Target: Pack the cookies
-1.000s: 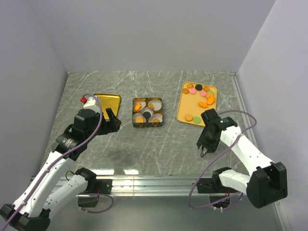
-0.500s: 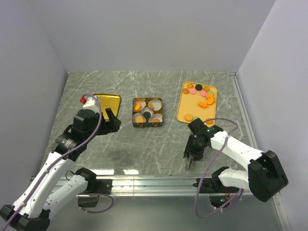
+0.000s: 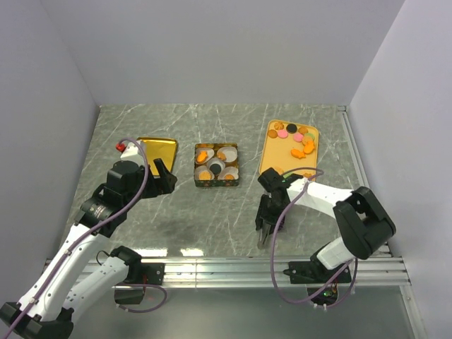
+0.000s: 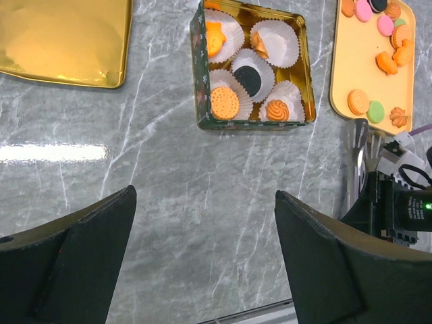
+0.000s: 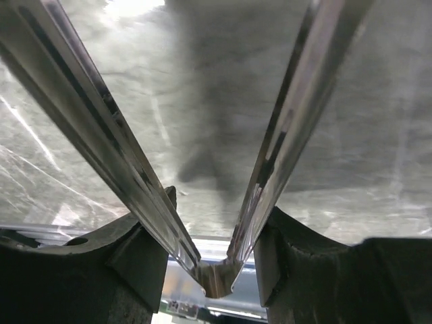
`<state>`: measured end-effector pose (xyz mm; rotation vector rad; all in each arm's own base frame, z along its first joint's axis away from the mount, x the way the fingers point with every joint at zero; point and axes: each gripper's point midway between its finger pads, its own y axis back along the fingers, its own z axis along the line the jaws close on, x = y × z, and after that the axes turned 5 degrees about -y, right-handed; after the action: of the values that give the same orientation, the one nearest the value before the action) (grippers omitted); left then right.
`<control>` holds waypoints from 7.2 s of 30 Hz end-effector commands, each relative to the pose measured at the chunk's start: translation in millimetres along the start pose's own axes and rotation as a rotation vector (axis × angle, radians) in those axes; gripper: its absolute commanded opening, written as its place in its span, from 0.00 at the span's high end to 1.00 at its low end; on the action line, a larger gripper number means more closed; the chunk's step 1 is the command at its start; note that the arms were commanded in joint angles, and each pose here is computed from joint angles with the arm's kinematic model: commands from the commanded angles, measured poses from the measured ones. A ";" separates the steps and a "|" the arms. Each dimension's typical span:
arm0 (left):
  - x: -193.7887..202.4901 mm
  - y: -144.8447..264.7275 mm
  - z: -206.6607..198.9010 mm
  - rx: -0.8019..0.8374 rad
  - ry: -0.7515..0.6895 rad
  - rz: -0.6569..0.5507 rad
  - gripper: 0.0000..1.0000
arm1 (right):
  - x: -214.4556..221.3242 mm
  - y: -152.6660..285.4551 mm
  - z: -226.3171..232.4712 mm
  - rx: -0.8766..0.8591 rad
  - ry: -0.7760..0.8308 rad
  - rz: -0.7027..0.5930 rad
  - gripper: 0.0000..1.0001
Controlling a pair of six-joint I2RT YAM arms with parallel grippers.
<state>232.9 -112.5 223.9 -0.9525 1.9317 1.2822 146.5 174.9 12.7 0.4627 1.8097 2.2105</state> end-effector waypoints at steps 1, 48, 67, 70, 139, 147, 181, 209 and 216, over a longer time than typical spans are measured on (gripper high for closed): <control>-8.6 3.0 -1.7 0.004 0.009 -0.040 0.10 | -10.1 -4.1 11.0 0.012 0.051 -0.031 0.45; 1.7 -25.2 38.0 -0.265 0.032 0.080 0.08 | -89.2 226.5 105.4 -0.513 0.166 -0.816 0.00; -35.8 -91.7 53.6 -0.402 -0.093 0.024 0.06 | -107.6 259.1 93.7 -0.474 0.208 -0.991 0.00; -31.6 -105.2 59.5 -0.405 -0.051 0.086 0.07 | -107.0 248.6 90.3 -0.453 0.195 -0.963 0.00; -217.8 -106.2 -84.4 0.165 0.030 -0.086 1.00 | -117.6 331.4 256.0 -1.290 0.487 -0.306 0.15; -297.6 11.0 -147.7 0.671 0.130 -0.282 0.99 | -113.8 393.1 248.9 -1.674 0.487 -0.179 0.12; -306.6 184.1 -193.1 1.480 0.280 -0.366 0.99 | -98.1 442.3 293.4 -1.851 0.697 -0.160 0.07; -277.5 178.6 -177.9 1.528 0.383 -0.401 0.99 | -36.2 473.4 318.5 -2.077 0.743 0.156 0.07; -276.0 175.1 -174.8 1.522 0.401 -0.401 0.99 | -31.6 482.7 310.7 -2.128 0.734 0.194 0.25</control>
<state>239.5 -171.8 578.3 -0.6483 2.1602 -0.6658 323.8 365.9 514.0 -0.7266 -0.9908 2.9457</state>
